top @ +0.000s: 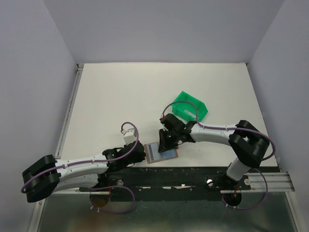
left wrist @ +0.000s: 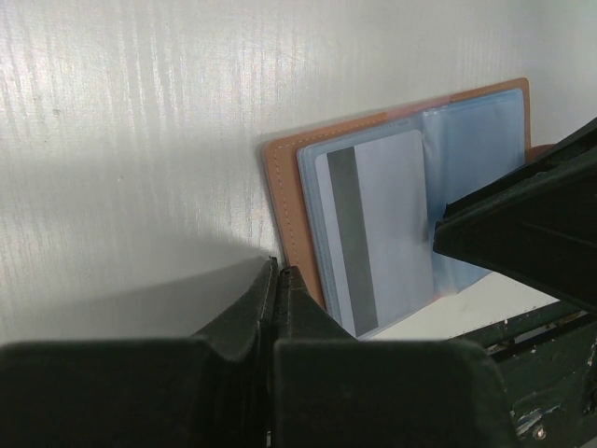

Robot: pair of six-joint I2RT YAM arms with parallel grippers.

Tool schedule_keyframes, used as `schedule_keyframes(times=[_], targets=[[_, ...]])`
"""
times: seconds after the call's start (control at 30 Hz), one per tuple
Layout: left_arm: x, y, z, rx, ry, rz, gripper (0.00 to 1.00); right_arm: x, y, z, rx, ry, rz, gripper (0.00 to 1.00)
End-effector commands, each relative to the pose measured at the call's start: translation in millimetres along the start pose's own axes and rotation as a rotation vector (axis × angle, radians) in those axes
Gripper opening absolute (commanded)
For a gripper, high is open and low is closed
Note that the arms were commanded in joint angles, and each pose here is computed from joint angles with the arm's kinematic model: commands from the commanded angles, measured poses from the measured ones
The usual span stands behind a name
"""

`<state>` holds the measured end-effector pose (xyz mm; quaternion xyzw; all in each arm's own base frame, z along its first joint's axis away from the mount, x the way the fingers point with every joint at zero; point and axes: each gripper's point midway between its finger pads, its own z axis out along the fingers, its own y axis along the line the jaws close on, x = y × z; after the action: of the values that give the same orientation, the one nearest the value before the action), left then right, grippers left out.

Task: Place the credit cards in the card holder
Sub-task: Insert the credit card into the card holder, then close the card holder at the corner of the board.

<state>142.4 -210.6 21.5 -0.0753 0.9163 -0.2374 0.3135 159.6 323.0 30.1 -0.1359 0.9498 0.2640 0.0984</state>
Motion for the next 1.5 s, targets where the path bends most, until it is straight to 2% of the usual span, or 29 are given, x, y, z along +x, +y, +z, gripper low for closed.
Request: schedule_keyframes(times=[0.0, 0.5, 0.63, 1.03, 1.27, 1.47], targets=[[11, 11, -1, -0.019, 0.036, 0.017, 0.00, -3, 9, 7, -0.030, 0.010, -0.014, 0.30], [11, 8, 0, -0.014, 0.037, 0.018, 0.00, -2, 35, 11, -0.184, 0.020, -0.031, 0.29], [10, 7, 0, -0.014, 0.037, 0.020, 0.00, -5, 34, 7, -0.180, -0.003, -0.032, 0.29], [10, 8, -1, -0.015, 0.034, 0.025, 0.00, -23, -12, -58, 0.099, -0.209, -0.109, 0.40], [8, 3, -1, -0.006, 0.033, 0.027, 0.00, -18, -61, -72, 0.394, -0.151, -0.111, 0.48], [8, 5, -1, -0.010, 0.035, 0.029, 0.00, -12, -73, -59, 0.435, -0.126, -0.101, 0.51]])
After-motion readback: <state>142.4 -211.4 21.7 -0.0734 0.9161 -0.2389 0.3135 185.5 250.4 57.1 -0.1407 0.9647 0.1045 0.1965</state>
